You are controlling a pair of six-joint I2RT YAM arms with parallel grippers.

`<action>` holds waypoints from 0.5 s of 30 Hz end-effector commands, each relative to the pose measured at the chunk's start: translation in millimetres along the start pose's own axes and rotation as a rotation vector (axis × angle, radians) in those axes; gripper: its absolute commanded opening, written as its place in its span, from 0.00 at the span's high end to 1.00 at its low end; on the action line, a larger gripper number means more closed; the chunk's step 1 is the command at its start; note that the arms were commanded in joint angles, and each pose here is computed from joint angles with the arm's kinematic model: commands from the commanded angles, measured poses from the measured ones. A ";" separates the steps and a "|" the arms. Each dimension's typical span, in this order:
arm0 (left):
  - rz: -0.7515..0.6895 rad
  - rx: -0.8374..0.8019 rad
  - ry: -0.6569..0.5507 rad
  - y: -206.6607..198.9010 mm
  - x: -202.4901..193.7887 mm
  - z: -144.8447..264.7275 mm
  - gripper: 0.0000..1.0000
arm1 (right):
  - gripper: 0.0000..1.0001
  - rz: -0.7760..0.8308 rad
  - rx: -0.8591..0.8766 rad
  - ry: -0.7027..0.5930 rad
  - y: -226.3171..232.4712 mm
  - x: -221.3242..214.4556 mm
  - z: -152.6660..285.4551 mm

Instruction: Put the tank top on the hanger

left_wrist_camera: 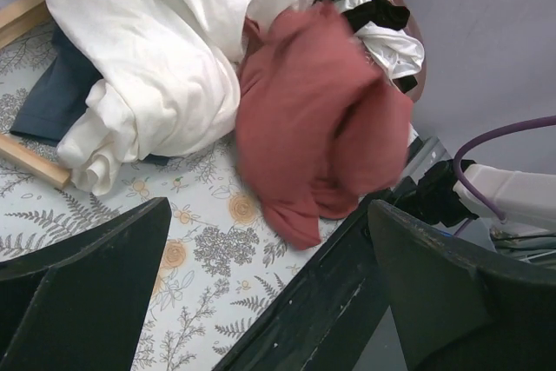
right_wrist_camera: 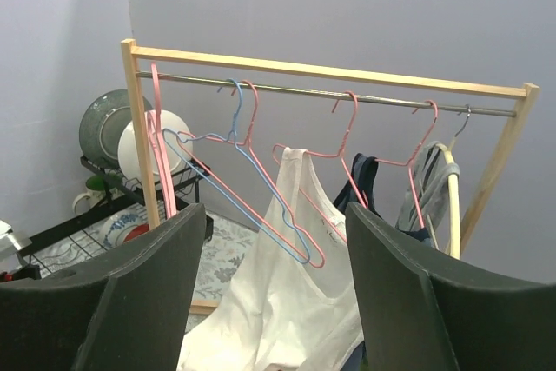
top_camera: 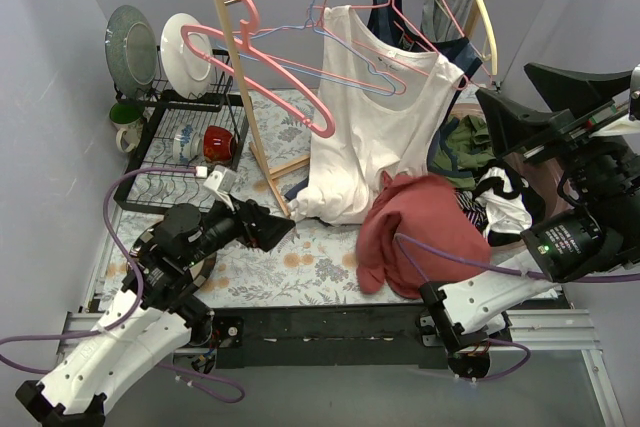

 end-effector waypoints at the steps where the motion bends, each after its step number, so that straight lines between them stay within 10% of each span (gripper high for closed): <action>1: -0.002 -0.056 0.010 -5.8 -0.5 -6.1 0.02 | 0.25 0.153 0.153 0.138 29.6 -44.9 10.3; 9: -0.005 -0.266 0.108 -22.5 -17.8 -22.9 0.02 | 0.24 -0.023 -0.018 0.078 -72.9 -2.9 19.7; 15: -0.027 -0.310 0.126 -24.4 -17.9 -31.2 0.02 | 0.14 -0.278 0.332 0.107 -92.6 -14.1 -8.0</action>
Point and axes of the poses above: each gripper's point midway between its finger pads, its own z axis back along the fingers, its own y axis along the line the jaws close on, x = y × z, the point moved 5 cm from there along z, back along the fingers, and after that the axes turned 14 degrees about -z, right-handed, at the moved point
